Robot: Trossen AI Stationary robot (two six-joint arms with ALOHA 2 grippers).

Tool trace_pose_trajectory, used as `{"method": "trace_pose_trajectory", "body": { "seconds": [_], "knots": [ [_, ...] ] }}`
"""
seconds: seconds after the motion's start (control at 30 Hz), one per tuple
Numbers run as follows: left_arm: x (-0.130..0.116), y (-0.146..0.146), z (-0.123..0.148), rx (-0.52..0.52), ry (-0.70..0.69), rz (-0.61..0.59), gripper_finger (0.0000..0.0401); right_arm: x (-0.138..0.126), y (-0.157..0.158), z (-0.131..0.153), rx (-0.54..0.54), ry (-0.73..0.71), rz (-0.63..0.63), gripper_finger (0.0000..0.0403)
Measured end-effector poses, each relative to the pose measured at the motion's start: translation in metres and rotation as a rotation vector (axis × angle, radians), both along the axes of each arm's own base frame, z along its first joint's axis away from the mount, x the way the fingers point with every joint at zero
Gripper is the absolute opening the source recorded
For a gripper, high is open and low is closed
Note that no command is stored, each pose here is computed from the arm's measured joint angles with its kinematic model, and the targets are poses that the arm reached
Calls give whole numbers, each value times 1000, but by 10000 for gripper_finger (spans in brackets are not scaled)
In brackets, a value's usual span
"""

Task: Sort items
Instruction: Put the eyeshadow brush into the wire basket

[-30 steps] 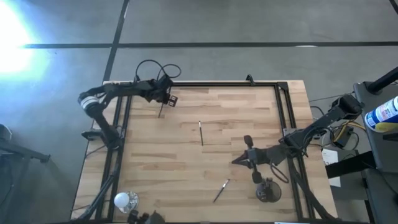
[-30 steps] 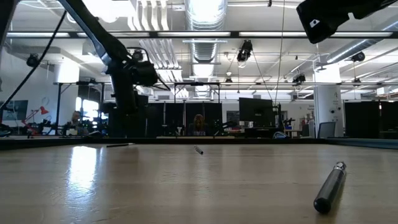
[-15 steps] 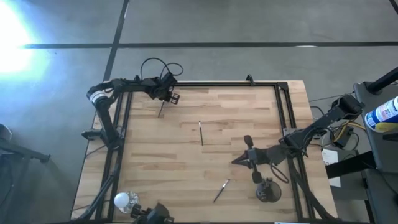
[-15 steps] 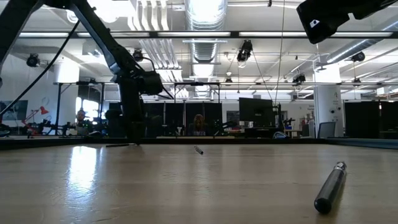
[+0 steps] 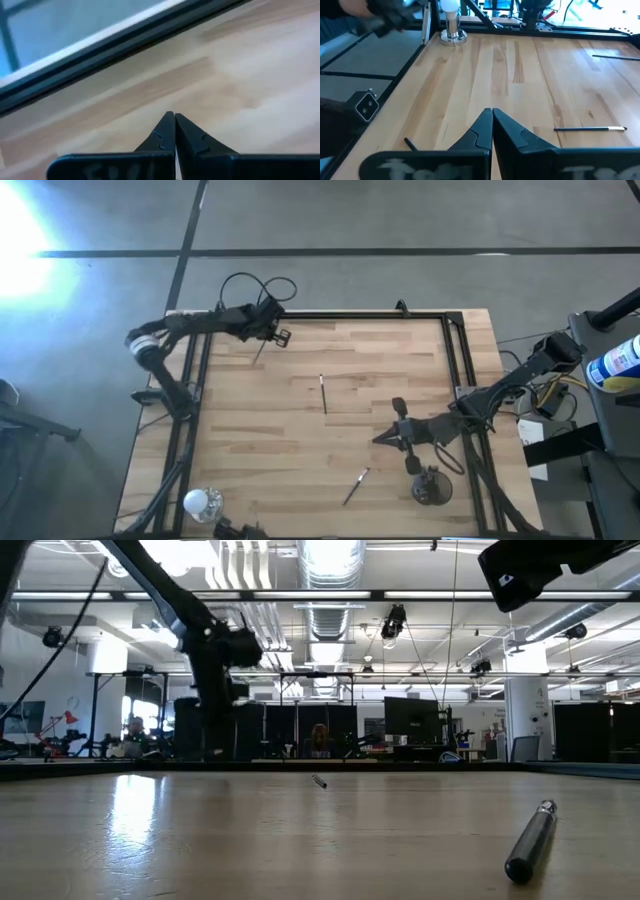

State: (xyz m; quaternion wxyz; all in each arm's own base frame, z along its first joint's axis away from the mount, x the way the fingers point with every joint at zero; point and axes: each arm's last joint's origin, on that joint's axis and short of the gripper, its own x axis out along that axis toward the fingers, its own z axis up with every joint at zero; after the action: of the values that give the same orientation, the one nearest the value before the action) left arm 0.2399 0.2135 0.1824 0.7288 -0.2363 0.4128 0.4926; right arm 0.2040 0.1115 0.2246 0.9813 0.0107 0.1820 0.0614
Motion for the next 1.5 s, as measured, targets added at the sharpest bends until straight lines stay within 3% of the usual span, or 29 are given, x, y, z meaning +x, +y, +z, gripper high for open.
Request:
{"method": "trace_pose_trajectory", "body": {
  "seconds": [0.13, 0.3, 0.53, 0.67, 0.9, 1.13, 1.33, 1.5],
  "knots": [
    [4, -33, 19, 75, -134, -58, 0, -2, -1, -5, -11, 11, -2, 8],
    [14, -90, 40, 206, -440, -200, 0, -5, -8, -18, -25, -50, -117, 8],
    [29, -177, 50, 373, -967, -465, 0, 0, -26, -19, 134, -269, -224, 9],
    [36, -213, 54, 440, -1148, -603, 0, 9, -36, -18, 176, -329, -259, 21],
    [71, -240, 73, 540, -1184, -757, 0, 40, -40, -1, 224, -359, -250, 97],
    [100, -248, 90, 554, -1248, -901, 0, 62, -44, 9, 248, -382, -313, 162],
    [104, -250, 93, 557, -1261, -926, 0, 65, -49, 17, 224, -414, -368, 168],
    [104, -250, 93, 570, -1257, -931, 0, 69, -52, 24, 189, -430, -359, 144]
  ]
}}
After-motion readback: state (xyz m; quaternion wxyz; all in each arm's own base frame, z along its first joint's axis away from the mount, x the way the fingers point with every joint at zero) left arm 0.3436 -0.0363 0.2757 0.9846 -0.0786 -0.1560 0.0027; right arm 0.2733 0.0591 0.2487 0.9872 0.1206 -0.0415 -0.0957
